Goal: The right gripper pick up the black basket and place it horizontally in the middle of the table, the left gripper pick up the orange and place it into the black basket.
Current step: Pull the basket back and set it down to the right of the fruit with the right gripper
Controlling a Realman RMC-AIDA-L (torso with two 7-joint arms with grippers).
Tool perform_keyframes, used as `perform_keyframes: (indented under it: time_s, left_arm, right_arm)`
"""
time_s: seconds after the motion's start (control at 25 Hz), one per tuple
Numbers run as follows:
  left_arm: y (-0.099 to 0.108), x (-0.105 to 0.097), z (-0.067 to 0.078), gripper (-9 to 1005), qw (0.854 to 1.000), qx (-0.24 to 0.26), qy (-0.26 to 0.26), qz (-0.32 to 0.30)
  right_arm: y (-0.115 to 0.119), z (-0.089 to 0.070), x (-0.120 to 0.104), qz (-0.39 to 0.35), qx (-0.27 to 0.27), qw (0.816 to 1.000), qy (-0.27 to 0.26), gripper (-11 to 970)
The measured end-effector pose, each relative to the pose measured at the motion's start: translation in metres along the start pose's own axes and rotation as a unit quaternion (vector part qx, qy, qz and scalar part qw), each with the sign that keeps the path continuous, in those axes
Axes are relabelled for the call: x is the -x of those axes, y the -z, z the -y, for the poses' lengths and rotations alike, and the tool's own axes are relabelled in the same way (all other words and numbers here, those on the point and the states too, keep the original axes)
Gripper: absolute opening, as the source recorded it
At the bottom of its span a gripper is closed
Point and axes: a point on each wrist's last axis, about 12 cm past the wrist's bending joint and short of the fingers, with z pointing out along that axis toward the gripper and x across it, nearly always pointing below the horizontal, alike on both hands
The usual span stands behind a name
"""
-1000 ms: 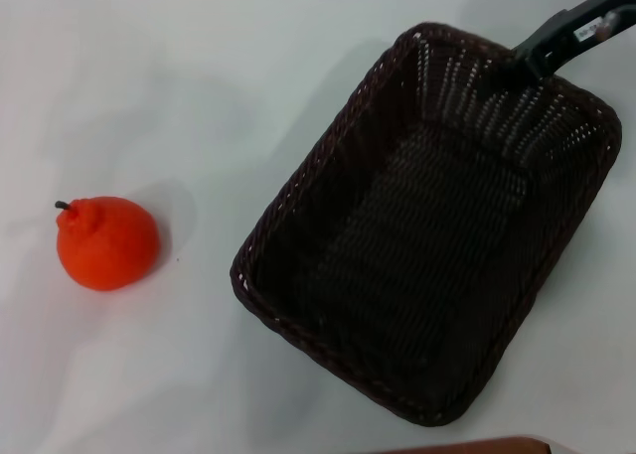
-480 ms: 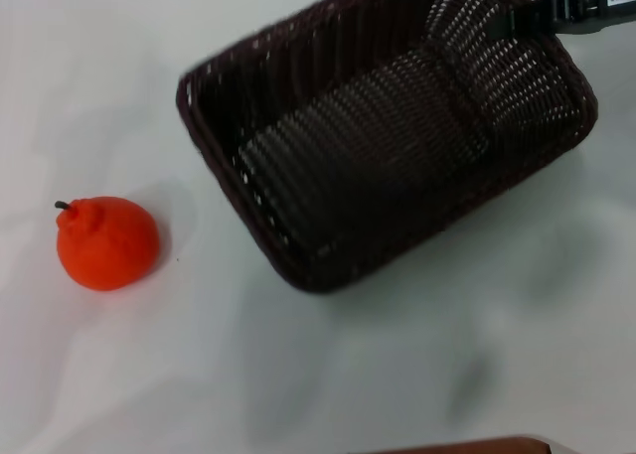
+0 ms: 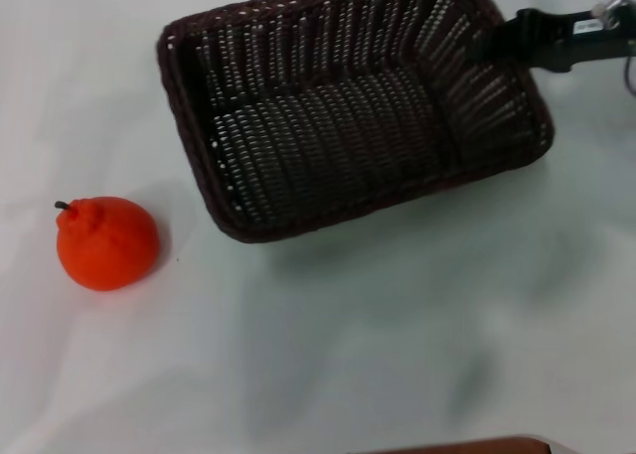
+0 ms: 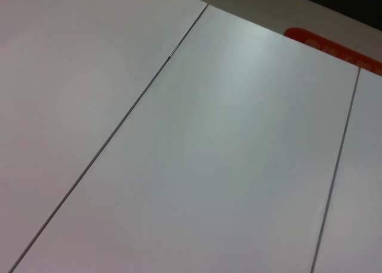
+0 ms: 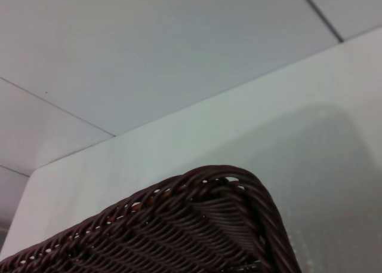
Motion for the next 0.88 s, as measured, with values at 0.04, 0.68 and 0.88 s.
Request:
perform_keyframes:
  time_s: [0.04, 0.68, 0.88]
  left_arm:
    - [0.000, 0.000, 0.000, 690, 1.000, 0.001, 0.000, -0.001]
    - [-0.006, 0.000, -0.007, 690, 1.000, 0.007, -0.013, -0.013]
    - [-0.008, 0.001, -0.008, 689, 1.000, 0.006, -0.017, -0.012]
  right_arm:
    - [-0.005, 0.001, 0.003, 0.000, -0.002, 1.000, -0.006, 163]
    - [-0.024, 0.002, 0.014, -0.022, -0.018, 0.998, -0.052, 302]
    - [-0.025, 0.003, 0.019, -0.014, -0.029, 0.998, -0.060, 474]
